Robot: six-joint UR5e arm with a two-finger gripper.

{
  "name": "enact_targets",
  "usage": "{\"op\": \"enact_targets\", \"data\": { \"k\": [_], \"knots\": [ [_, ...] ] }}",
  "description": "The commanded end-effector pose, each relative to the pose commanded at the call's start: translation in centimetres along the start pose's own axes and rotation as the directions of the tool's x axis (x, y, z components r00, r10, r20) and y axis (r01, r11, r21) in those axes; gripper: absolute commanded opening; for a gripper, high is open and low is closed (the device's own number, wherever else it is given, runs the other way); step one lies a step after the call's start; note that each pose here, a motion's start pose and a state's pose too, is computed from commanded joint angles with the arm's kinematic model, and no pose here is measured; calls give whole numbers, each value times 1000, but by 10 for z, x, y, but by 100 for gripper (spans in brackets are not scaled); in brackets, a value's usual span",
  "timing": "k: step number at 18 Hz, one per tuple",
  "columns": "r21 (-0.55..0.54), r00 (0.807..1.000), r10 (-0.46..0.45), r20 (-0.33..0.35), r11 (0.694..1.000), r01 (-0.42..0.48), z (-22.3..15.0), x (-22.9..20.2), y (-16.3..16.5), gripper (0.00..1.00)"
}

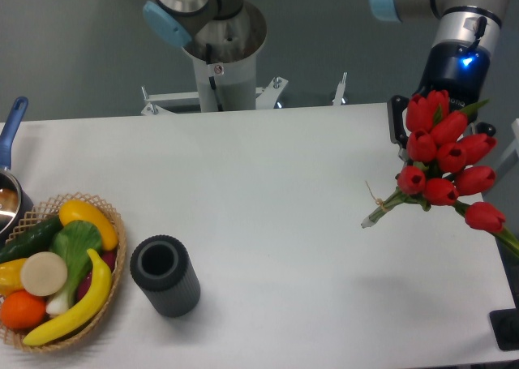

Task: Place the flowers on the table
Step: 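Hold the red tulip bunch in the gripper and lift it slightly, then swing the held tulips down and lower them onto the table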

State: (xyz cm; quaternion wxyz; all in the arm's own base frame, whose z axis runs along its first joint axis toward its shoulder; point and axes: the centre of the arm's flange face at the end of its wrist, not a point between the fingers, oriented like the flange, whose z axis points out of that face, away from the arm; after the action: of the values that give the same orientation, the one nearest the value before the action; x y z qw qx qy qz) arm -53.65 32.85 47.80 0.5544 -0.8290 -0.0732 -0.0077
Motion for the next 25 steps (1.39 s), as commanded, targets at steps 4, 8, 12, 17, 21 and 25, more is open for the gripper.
{"op": "enact_targets", "data": {
  "k": [4,8,12,17,21,25],
  "knots": [
    [-1,1000,7,1,1000,-7,0,3,-3,42],
    [-41,999,13,41,999,-11,-6,11,-4,42],
    [-139,991,30,130,990,-12,-12,15,-2,42],
    [-323,965,96,245,946,-12,1,24,3,42],
    [-498,932,186,312,867,-6,25,41,11,42],
    [-654,907,268,325,756,11,61,57,36,42]
  ]
}}
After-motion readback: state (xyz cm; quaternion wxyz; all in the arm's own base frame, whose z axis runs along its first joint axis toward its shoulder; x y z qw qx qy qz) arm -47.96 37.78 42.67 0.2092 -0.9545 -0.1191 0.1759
